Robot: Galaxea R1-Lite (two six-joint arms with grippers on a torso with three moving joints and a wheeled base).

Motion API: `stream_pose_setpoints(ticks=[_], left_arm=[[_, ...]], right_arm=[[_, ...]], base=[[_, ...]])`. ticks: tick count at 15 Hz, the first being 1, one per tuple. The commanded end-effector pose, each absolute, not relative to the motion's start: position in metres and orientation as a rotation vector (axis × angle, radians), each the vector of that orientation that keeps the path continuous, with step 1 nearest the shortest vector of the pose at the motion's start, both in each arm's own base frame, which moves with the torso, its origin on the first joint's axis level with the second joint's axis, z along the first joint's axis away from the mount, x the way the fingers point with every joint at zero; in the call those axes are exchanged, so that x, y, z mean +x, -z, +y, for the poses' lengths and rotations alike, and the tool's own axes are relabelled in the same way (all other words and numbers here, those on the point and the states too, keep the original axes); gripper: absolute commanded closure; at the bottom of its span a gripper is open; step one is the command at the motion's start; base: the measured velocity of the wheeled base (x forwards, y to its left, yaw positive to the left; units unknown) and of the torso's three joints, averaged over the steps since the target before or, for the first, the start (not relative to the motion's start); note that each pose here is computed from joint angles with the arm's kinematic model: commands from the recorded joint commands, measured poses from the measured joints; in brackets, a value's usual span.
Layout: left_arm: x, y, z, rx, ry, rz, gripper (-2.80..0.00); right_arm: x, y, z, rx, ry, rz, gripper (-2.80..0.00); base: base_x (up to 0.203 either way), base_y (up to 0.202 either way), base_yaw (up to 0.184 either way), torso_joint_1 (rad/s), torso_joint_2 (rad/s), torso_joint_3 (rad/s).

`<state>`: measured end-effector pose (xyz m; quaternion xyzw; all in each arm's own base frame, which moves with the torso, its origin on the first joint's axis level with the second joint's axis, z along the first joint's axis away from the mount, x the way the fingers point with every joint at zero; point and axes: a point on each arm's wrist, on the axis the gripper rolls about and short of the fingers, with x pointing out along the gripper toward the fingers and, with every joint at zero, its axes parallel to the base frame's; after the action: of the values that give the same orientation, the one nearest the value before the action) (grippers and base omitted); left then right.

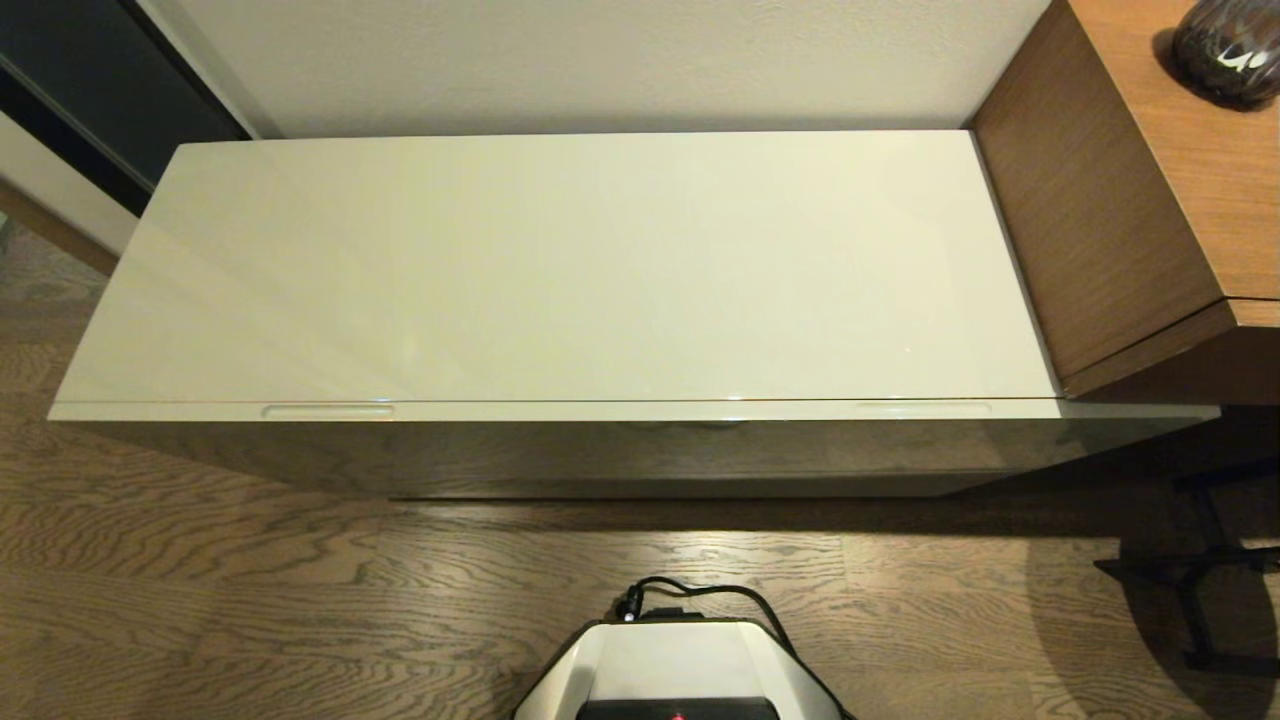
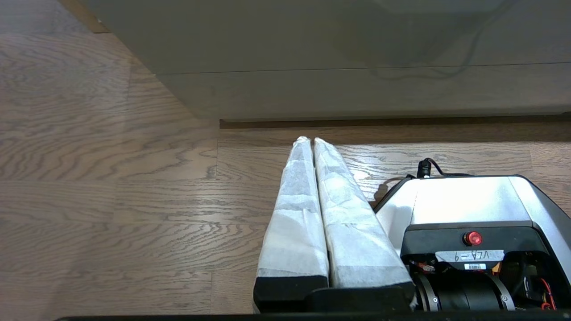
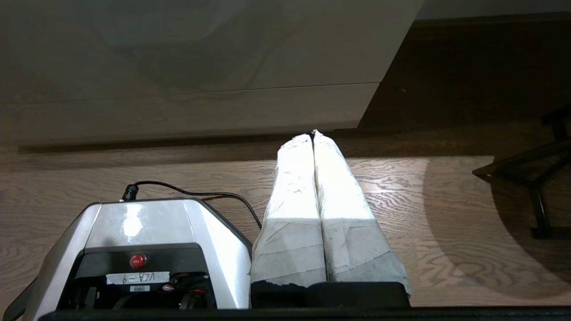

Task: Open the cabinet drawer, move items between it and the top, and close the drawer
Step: Open the drawer

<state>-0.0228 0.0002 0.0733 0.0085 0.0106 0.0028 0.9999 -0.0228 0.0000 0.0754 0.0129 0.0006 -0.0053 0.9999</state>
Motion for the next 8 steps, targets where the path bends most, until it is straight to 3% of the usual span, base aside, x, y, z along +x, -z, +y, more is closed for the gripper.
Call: stream_pose_setpoints(ticks=[1,8], left_arm=[[-0.0227,-0.0733,0.0002,0.017,-0.006,0.023,0.00],[-0.0227,-0.0733,0.0002,0.017,-0.007,0.023,0.00]], right_arm=[[-0.0228,-0.0753,0.0000,0.026,0.011,0.001,0.00],[-0.0227,-0.0751,0.0000,0.018,0.011,0.001,0.00]], base=[[0.000,0.000,0.000,0.000,0.00,0.000],[0.000,0.000,0.000,0.000,0.00,0.000]])
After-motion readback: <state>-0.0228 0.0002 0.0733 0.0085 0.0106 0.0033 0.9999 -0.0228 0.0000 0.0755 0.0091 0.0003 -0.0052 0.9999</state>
